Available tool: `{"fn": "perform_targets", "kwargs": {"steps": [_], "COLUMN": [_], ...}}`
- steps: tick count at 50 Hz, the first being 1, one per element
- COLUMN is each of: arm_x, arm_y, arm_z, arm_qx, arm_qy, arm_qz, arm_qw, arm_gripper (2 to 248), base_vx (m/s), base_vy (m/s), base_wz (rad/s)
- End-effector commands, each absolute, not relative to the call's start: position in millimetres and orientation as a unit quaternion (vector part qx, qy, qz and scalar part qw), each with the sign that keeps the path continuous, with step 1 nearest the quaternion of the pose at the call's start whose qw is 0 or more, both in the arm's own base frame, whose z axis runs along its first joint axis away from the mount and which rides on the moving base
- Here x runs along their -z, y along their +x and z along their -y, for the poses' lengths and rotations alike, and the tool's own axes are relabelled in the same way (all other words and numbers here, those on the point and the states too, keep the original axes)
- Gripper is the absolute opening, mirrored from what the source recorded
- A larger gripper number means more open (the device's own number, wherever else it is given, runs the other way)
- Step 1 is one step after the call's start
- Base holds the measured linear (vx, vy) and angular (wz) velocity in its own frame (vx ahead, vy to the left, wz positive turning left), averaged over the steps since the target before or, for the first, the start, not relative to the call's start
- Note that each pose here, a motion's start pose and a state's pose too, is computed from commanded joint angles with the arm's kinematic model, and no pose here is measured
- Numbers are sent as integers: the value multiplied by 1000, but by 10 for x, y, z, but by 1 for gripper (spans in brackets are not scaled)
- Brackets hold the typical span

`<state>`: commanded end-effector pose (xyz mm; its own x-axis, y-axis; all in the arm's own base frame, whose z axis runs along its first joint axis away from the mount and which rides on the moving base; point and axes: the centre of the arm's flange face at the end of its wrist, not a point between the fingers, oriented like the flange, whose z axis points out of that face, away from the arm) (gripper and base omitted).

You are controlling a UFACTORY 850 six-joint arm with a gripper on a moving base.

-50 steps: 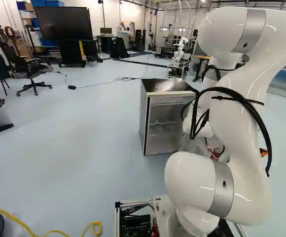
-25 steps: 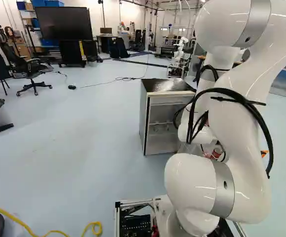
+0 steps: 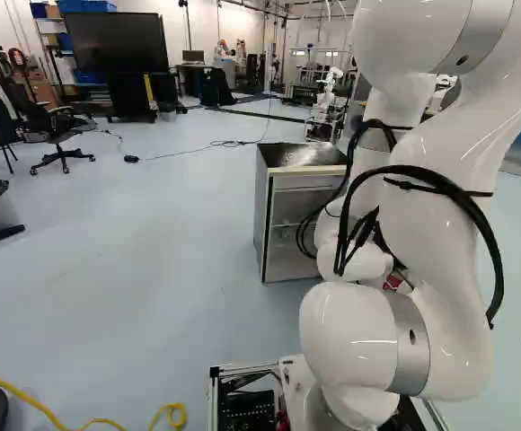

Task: Grab a drink from the fridge

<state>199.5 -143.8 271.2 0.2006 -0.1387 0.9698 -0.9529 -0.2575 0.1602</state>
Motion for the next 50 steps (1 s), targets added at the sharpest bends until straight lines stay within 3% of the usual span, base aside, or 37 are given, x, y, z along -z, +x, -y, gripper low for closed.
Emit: {"fn": "perform_targets", "kwargs": {"steps": [15,50], "arm_x": [-2713,-2695], "arm_y": [1966,2301], "arm_z": [1367,1581], "arm_qx": [-477,-490], "arm_qy": [658,633], "arm_qz": [407,419], "arm_qw": [418,428], "arm_gripper": [247,247], "base_vx": [0,0], "base_vy": [0,0], "base_wz": [0,0]}}
